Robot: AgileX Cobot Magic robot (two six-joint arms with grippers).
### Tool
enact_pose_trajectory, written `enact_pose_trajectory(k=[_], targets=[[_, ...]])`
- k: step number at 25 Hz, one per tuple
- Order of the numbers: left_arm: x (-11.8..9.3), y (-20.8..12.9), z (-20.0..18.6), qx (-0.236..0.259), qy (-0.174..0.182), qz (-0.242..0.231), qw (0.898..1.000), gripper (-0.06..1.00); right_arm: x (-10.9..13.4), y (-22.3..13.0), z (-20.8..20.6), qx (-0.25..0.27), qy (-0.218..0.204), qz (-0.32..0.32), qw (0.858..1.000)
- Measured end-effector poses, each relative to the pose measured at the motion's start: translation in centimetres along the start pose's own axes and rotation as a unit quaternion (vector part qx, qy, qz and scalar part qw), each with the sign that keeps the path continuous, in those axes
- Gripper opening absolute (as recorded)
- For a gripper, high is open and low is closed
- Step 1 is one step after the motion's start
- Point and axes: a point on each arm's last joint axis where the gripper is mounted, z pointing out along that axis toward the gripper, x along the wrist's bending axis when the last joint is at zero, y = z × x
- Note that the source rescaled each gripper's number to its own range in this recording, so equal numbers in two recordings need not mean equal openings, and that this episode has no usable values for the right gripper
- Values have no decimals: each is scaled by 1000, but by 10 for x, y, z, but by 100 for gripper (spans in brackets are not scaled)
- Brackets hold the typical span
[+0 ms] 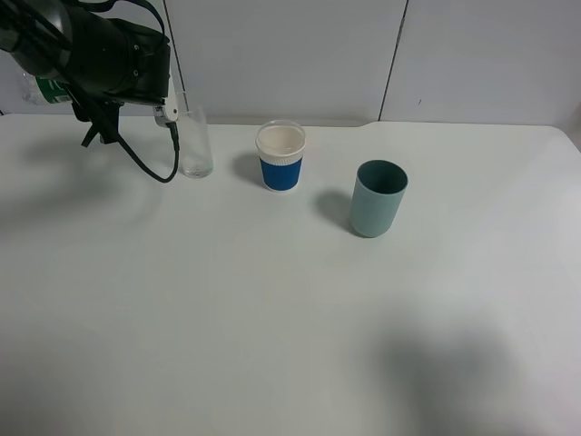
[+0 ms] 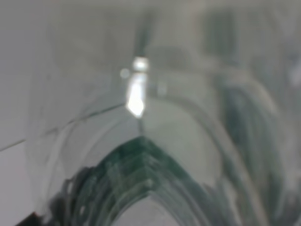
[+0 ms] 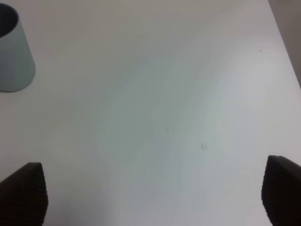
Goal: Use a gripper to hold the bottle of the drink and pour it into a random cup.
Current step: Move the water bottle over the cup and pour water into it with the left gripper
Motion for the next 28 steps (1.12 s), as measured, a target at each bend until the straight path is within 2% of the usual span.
enact_pose_trajectory(k=[28], targets=[[2, 0, 0, 3, 8, 20, 1000, 0, 0, 0, 0, 0, 0, 0, 1000]])
